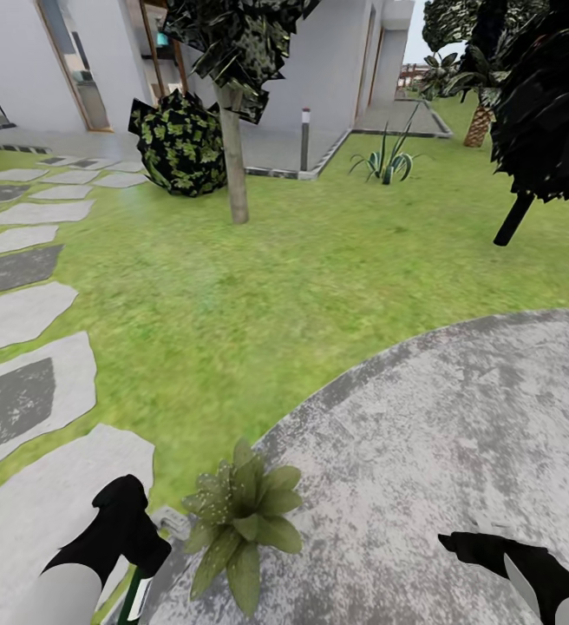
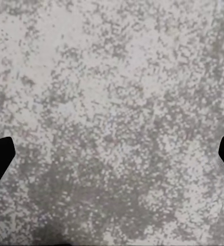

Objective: Pick up the pesticide atomizer in the garden and spray insectifuge to fully cover both potted plants in the garden.

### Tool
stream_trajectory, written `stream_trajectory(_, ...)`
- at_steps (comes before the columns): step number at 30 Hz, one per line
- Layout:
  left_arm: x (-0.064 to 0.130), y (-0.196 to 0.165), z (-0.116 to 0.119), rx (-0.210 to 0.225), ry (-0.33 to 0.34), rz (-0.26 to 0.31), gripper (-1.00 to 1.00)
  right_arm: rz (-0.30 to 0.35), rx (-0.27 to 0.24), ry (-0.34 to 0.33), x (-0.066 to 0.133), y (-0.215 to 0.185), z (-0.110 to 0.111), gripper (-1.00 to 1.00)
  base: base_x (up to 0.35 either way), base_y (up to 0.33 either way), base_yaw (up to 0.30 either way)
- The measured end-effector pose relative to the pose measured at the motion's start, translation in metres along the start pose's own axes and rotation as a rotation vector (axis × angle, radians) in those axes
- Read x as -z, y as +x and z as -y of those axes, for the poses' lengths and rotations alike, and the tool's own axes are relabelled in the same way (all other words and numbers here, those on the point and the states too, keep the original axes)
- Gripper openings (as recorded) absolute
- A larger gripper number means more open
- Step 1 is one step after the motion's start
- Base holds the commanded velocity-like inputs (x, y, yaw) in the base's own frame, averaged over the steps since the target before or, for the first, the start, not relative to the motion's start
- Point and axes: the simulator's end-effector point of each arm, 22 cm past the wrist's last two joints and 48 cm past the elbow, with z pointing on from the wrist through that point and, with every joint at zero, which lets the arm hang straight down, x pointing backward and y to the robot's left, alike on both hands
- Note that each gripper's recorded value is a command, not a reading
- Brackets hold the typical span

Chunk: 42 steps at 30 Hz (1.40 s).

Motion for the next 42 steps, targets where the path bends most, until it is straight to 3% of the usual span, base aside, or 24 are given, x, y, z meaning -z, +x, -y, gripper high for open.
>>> stream_trajectory(20, -0.0026, 0.0017, 0.0027, -0.011, -0.001, -0.009, -1.00, 0.001, -0.001, 0.000, 0.0000, -0.0001, 0.0002, 1.00, 0.002, -0.004, 0.209)
stream_trajectory(32, -0.0023, 0.0009, 0.0027, -0.010, -0.001, -0.007, -1.00, 0.000, 0.000, 0.001, 0.0001, 0.0003, 0.0006, 1.00, 0.000, -0.280, 0.009)
stream_trajectory(42, -0.0022, 0.0011, 0.0025, -0.008, 0.000, -0.006, -1.00, 0.000, -0.001, 0.000, 0.0000, 0.0001, 0.0004, 1.00, 0.000, -0.131, 0.229)
